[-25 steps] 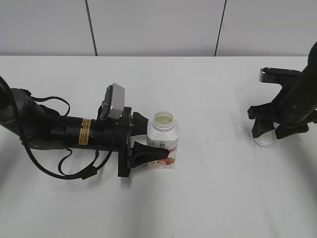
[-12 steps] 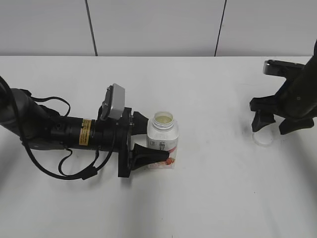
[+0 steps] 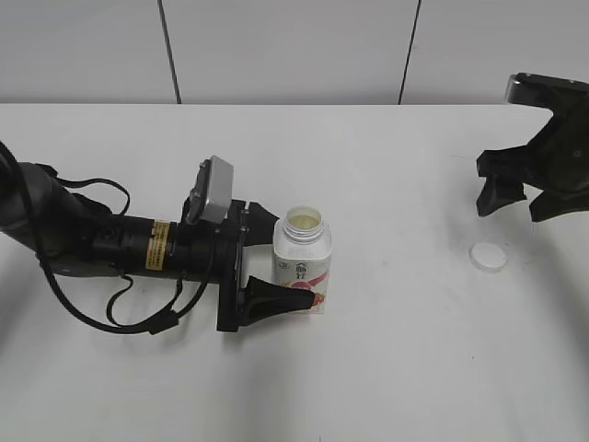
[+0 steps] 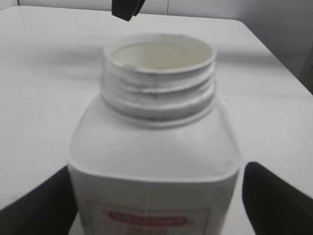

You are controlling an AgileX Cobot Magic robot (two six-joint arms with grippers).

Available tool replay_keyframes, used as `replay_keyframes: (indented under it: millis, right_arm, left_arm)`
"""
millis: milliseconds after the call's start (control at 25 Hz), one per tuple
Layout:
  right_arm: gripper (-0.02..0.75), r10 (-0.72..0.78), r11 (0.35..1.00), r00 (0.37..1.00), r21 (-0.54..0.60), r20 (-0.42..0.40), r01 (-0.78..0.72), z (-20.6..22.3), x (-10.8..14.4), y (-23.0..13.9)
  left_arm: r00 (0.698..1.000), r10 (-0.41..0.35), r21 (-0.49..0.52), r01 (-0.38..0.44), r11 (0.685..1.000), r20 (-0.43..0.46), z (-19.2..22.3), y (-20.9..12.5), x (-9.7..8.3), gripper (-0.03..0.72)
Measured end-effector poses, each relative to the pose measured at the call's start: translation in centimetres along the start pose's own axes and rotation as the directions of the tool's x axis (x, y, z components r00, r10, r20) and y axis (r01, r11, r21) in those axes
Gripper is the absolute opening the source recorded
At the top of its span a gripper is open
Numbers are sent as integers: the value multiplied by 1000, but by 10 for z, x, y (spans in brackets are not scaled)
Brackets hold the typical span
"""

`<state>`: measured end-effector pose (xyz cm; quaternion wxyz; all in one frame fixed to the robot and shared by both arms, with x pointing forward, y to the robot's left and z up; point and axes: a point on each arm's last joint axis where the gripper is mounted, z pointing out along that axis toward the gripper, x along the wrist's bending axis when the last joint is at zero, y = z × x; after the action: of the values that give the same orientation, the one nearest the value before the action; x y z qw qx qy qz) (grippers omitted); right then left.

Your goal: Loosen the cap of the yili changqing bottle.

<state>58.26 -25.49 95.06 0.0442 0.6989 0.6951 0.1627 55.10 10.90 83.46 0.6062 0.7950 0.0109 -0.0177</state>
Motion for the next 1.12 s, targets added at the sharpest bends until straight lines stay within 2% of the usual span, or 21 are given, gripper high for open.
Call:
replay_keyframes:
  millis: [600, 760, 1120]
  right_arm:
    - [554, -13, 996, 1000, -84, -17, 12, -38, 6, 1]
    - [553, -13, 996, 1000, -86, -25, 11, -46, 8, 0]
    - [553, -32, 996, 998, -84, -47, 28, -74, 15, 11]
  left_arm:
    - [995, 103, -18, -103, 995, -2, -8, 35, 0, 594]
    - [994, 110, -26, -110, 994, -5, -11, 47, 0, 590]
    - [992, 106, 13, -107, 994, 70, -16, 59, -8, 589]
